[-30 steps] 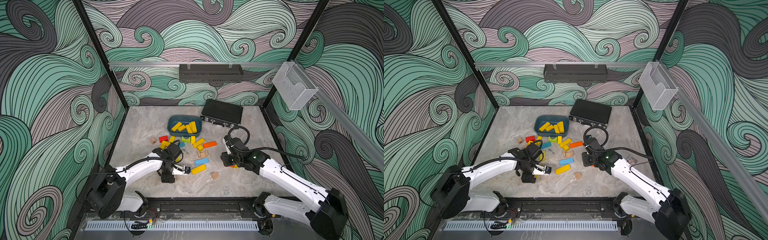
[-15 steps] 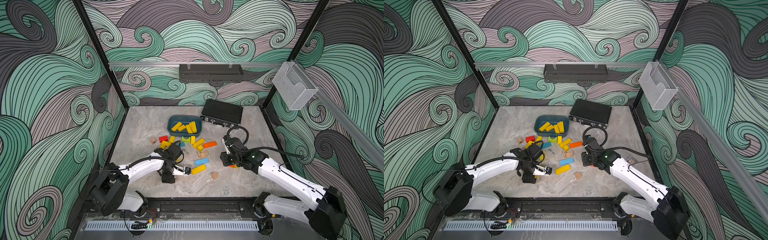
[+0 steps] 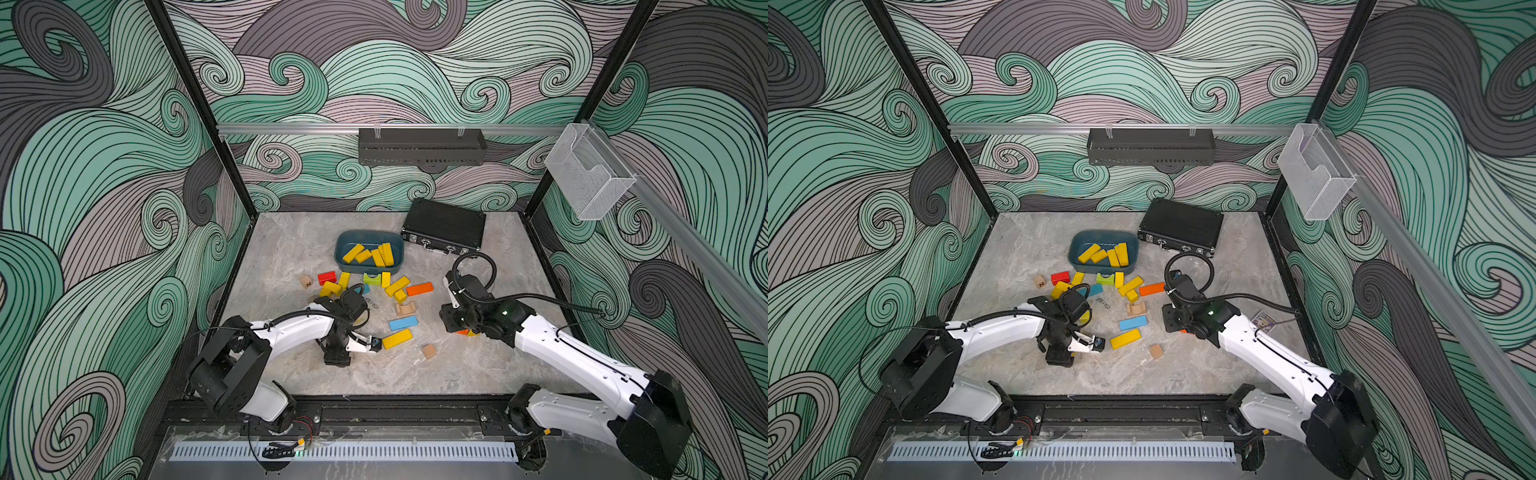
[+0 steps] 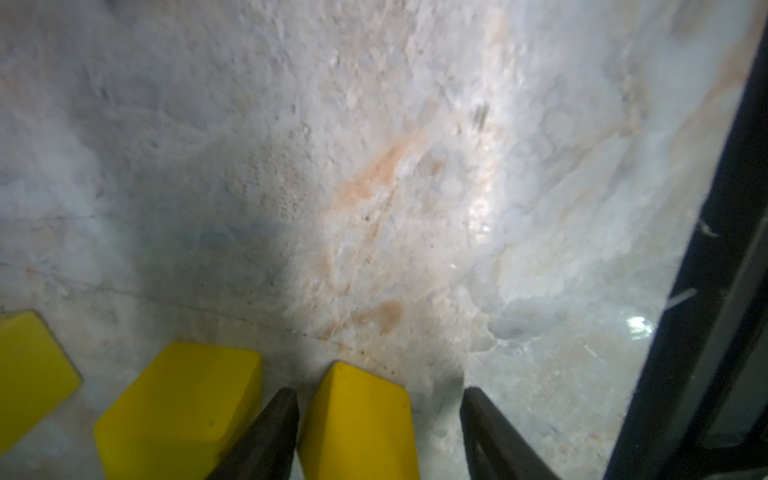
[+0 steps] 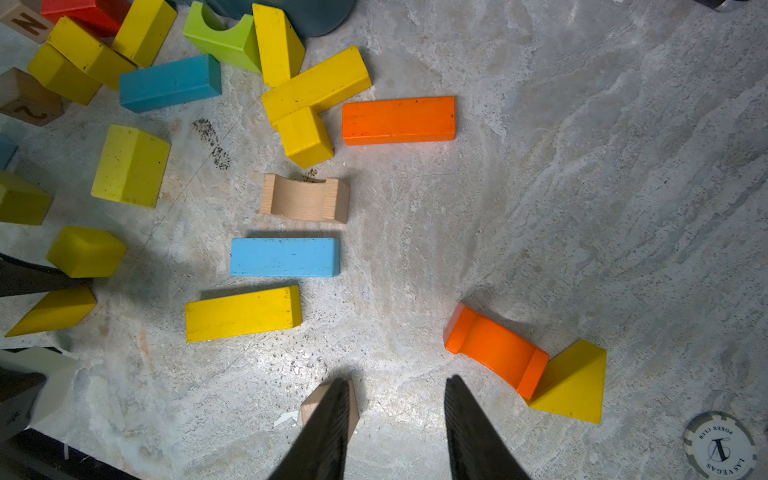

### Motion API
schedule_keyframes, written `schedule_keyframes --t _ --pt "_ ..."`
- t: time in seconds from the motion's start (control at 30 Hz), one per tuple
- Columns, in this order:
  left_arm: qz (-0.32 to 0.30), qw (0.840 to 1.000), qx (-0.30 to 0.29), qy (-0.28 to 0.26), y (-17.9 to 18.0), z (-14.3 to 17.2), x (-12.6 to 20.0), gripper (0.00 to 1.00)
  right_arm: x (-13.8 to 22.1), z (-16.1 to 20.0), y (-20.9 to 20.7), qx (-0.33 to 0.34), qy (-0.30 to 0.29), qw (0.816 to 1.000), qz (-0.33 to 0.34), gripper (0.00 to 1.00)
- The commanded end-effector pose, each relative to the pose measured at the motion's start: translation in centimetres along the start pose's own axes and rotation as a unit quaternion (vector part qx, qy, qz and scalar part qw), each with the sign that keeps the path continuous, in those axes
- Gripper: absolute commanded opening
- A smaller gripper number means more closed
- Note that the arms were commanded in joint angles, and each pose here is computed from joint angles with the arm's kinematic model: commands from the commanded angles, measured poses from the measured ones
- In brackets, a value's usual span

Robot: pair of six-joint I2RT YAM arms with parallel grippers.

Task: Pick out the yellow building blocks
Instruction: Pick up the building block from the center of the board.

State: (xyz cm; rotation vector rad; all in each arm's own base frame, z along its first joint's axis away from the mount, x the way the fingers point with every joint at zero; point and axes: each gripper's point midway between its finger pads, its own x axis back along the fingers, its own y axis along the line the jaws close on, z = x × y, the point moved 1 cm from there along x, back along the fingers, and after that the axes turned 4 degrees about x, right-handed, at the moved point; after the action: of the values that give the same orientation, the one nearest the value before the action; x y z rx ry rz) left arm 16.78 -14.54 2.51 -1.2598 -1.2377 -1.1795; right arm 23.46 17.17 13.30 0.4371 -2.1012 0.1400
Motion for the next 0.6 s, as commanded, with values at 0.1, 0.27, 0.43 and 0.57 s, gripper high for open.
schedule_keyframes --t 0.1,0.27,0.43,0.57 --pt "-0.003 1.0 -0.017 0.015 -0.07 0.42 -0.42 0.53 -0.2 -0.15 -0.04 -0.003 -0.001 1.0 0.006 0.4" --pt "-0.009 1.0 -0.011 0.018 0.01 0.63 -0.4 0.44 -0.29 -0.2 -0.03 -0.005 -0.001 1.0 0.006 0.4" --pt "-0.01 1.0 0.003 0.016 0.01 0.57 -0.18 0.3 -0.15 -0.14 -0.06 -0.006 -0.002 1.0 0.005 0.4" --pt "-0.014 1.0 0.016 0.015 -0.02 0.68 0.24 0.21 0.02 -0.12 -0.08 -0.006 -0.004 1.0 0.004 0.4"
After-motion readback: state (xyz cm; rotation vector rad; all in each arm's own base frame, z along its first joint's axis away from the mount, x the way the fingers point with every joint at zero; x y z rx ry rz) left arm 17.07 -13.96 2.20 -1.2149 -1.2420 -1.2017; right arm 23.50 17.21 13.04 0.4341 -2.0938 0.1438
